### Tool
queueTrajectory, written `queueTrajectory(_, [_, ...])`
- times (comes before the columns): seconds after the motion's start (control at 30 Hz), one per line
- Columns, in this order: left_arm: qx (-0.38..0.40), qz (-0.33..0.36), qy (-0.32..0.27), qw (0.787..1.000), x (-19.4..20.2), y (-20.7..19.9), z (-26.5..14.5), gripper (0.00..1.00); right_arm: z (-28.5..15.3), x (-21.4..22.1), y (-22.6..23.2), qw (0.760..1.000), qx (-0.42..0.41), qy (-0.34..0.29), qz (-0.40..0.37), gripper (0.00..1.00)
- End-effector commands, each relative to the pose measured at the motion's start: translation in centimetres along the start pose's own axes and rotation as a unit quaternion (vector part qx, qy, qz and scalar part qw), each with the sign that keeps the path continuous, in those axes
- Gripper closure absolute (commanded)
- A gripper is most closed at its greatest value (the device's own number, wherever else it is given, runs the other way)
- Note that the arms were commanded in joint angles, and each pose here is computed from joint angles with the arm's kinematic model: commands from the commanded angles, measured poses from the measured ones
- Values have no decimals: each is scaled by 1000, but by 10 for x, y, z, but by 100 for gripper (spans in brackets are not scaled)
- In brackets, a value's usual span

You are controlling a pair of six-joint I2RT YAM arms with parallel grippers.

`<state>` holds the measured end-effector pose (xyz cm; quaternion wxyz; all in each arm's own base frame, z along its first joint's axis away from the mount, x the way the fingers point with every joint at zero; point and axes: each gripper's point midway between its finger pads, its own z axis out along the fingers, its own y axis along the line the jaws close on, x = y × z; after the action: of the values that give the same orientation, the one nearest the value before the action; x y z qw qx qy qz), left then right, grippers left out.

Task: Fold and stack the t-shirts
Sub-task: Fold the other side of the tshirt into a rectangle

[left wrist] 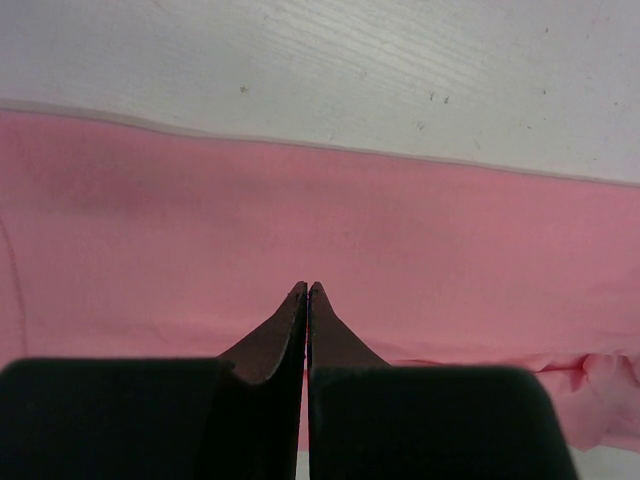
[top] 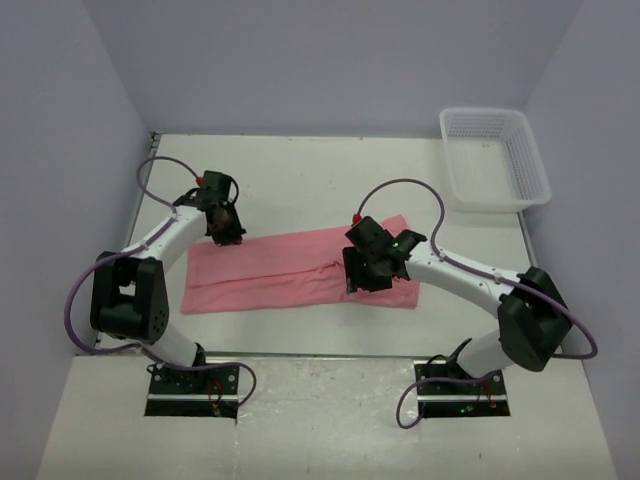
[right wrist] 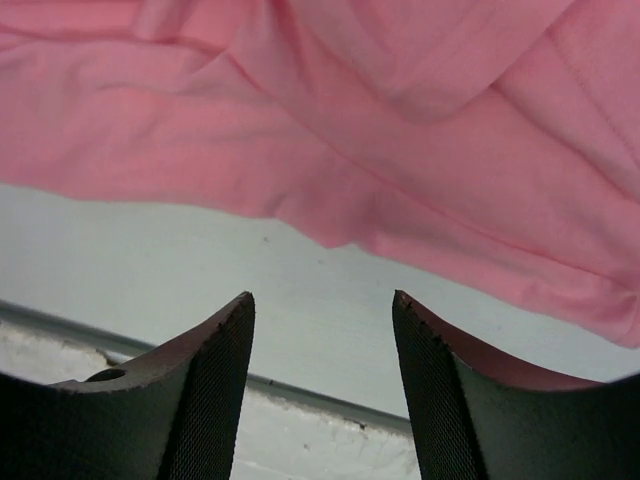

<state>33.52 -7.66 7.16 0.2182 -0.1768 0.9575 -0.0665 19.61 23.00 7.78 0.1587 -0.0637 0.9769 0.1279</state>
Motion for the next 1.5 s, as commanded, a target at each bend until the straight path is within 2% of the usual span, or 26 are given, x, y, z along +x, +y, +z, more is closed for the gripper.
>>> queueTrajectory(0.0, [22,14,-12,1000,-9,-12,-1,100,10,-34,-2,998,46,-43,9,41])
queueTrajectory(0.07, [23,16,-12,1000,-9,-13,-1,100,14,-57,3,998,48,-51,0,41])
queueTrajectory(0.13, [22,18,-11,1000,-7,-12,-2,100,33,-61,-3,997,70,-26,-10,43])
queueTrajectory(0.3, [10,25,-20,999,-7,-5,-9,100,48,-84,-6,997,74,-33,-8,50])
queueTrajectory(0.6, [16,28,-9,999,-3,-6,-4,100,61,-78,-33,994,105,-14,12,55])
queueTrajectory(0.93, [18,31,-7,999,-1,-6,0,100,67,-66,-44,993,113,-3,21,60])
queueTrajectory(0.97, [18,31,-6,999,-1,-6,0,100,68,-65,-45,993,114,-1,22,62])
queueTrajectory(1.1, [19,31,-5,999,0,-6,0,100,74,-61,-45,993,113,7,25,81])
queueTrajectory(1.23, [17,33,-8,999,-1,-5,-2,100,74,-63,-45,993,112,3,24,85])
queueTrajectory(1.27, [16,33,-7,999,-1,-5,-2,100,74,-65,-45,993,112,1,22,90])
queueTrajectory(1.4, [18,32,-7,999,1,-5,-2,100,69,-70,-43,994,111,-5,19,100])
queueTrajectory(1.47, [17,32,-5,999,2,-4,-1,100,66,-74,-40,994,108,-10,18,100])
